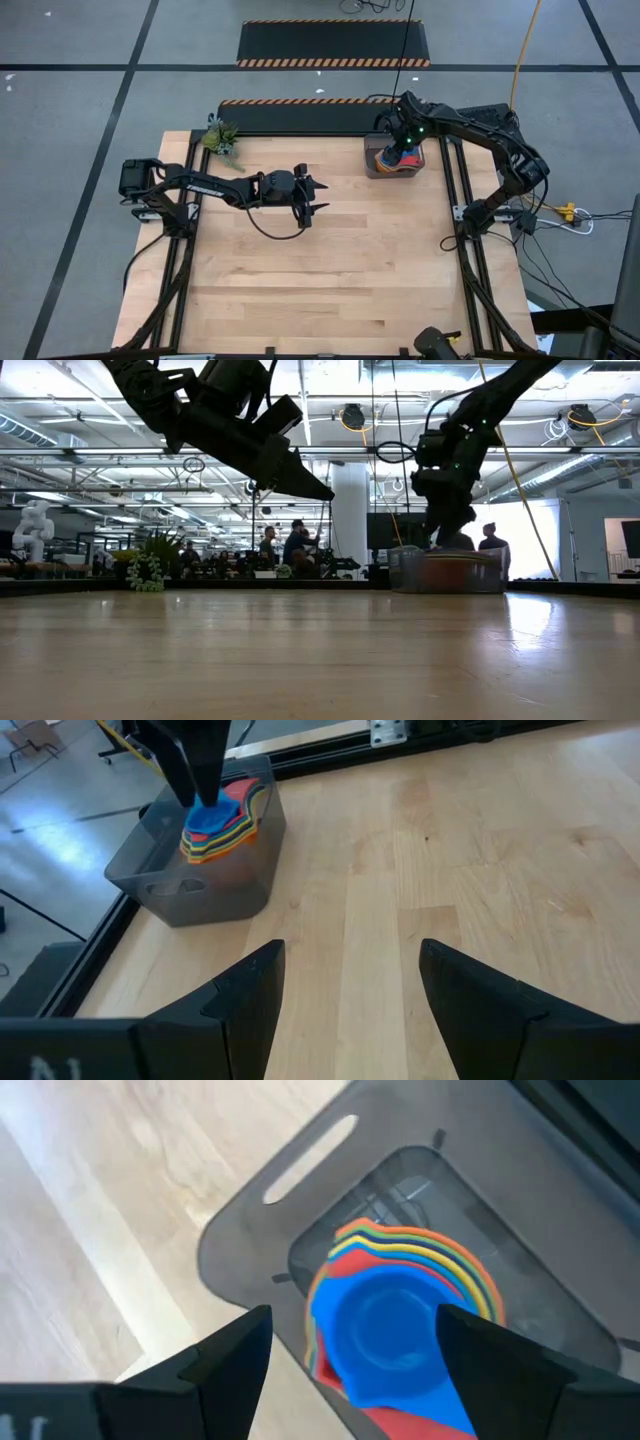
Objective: Nest measuring cups in basket
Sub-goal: Put the stack of measuring cups into the black bin, then return to Home Position
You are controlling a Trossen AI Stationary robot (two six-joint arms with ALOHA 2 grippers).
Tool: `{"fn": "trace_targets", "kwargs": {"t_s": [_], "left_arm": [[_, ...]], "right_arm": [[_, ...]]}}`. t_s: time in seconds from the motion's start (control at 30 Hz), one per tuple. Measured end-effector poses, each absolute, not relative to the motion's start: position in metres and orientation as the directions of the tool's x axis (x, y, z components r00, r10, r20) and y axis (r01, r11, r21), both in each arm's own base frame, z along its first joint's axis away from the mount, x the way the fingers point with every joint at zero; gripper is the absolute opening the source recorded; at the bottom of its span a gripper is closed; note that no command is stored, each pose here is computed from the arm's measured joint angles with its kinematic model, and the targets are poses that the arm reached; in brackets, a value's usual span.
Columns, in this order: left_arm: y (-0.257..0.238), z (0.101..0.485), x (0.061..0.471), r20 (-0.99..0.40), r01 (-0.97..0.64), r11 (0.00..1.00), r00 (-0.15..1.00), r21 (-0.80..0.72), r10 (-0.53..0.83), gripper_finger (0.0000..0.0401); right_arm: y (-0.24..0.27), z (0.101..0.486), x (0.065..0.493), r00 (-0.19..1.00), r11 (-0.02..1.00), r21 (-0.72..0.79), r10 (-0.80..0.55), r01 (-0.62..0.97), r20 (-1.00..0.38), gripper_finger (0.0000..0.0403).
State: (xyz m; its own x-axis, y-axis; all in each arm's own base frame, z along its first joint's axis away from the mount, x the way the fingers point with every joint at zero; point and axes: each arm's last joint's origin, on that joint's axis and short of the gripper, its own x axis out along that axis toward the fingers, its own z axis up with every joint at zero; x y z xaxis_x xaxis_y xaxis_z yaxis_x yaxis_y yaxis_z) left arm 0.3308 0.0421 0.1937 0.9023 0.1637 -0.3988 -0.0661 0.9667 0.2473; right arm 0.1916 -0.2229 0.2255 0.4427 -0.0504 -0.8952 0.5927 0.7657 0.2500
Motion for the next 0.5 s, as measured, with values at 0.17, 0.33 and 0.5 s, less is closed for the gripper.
{"fn": "trace_targets", "kwargs": {"t_s": [0.17, 0.33, 0.5], "left_arm": [[0.042, 0.194, 0.331, -0.399, -0.066, 0.967, 0.902, 0.247, 0.164, 0.0234], [0.042, 0.194, 0.331, -0.399, -0.066, 0.967, 0.902, 0.247, 0.164, 0.0234], [0.042, 0.194, 0.331, -0.400, -0.067, 0.967, 0.902, 0.247, 0.165, 0.0234]], "right_arm": [[-0.216, 0.225, 0.200, 0.443, 0.797, 0.242, -0.036, 0.554, -0.896, 0.0272], [-0.207, 0.230, 0.206, 0.442, 0.814, 0.223, -0.046, 0.537, -0.896, 0.0272], [-0.194, 0.244, 0.208, 0.441, 0.830, 0.165, -0.106, 0.533, -0.891, 0.0272]]}}
